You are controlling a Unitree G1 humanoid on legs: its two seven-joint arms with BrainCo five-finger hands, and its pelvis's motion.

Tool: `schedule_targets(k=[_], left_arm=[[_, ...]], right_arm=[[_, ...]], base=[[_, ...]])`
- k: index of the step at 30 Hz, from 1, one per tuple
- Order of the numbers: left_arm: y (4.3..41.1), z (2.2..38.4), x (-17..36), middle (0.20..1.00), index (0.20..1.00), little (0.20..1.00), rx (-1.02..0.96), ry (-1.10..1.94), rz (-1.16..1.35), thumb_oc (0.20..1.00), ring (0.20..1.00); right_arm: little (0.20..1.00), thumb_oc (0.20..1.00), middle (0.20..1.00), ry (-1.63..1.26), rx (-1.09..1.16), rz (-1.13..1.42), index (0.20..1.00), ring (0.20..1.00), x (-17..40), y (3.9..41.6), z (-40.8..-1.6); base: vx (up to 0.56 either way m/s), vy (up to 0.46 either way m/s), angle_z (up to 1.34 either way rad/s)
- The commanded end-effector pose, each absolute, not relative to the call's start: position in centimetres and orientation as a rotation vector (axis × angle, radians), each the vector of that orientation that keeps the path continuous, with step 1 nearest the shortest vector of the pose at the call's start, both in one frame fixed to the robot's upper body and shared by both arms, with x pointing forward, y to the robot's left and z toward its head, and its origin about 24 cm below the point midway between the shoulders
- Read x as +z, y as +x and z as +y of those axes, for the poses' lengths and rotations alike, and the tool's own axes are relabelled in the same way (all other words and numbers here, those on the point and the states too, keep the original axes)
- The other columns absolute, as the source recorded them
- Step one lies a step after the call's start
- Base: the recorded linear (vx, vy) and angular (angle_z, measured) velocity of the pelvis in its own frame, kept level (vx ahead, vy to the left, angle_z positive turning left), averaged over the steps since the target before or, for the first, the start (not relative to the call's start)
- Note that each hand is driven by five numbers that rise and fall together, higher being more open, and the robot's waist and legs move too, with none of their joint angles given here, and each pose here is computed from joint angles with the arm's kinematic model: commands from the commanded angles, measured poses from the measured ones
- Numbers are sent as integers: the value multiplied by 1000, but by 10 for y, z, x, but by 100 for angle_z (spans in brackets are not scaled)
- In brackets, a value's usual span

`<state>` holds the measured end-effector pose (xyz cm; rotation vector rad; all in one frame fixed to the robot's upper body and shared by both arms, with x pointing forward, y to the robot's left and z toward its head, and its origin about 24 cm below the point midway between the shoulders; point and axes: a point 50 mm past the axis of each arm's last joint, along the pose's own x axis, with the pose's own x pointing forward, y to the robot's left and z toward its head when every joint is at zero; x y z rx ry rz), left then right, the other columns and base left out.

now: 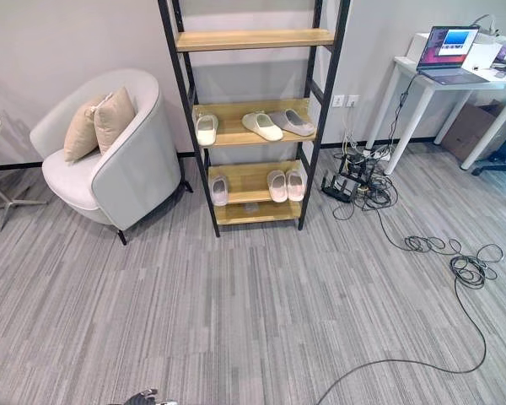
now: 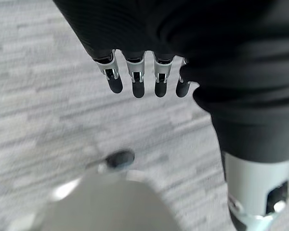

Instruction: Arrange the slippers neatly on the shoe rack.

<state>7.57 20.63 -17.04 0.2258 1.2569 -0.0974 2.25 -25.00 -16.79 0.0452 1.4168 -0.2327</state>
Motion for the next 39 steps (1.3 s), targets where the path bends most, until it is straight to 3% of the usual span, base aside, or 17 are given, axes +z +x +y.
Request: schedule_targets(k=[1,13,22,30,34,39], left_arm=[[93,207,-167,1000,1000,1000,-119,266,1234,1000,1000],[153,186,-151,1000,1000,1000,-245,406,1016,1000,1000],[93,218,-166,1000,1000,1000,-151,404,1248,1000,1000],[140,226,-150,1000,1000,1000,-110,430,1095,1000,1000],[137,226,-151,1000,1000,1000,-120,438,1108,1000,1000],[108,224,-161,1000,1000,1000,-155,426,1206,1000,1000]], right_arm=[[1000,1000,1000,11,-201,1432,1000,1000,-168,27,-249],[1000,1000,1000,-227,-19,1411,1000,1000,-164,50,-256],[1000,1000,1000,-218,-16,1326,1000,1000,-161,77,-252],[1000,1000,1000,-206,78,1250,1000,1000,-162,98,-227],[1000,1000,1000,-219,79,1280,1000,1000,-164,89,-230],[1000,1000,1000,-245,103,1326,1000,1000,-166,74,-234]], base=[[18,-79,1],[47,-195,0],[372,146,-50],[326,252,15],[303,-13,50],[267,-153,54]])
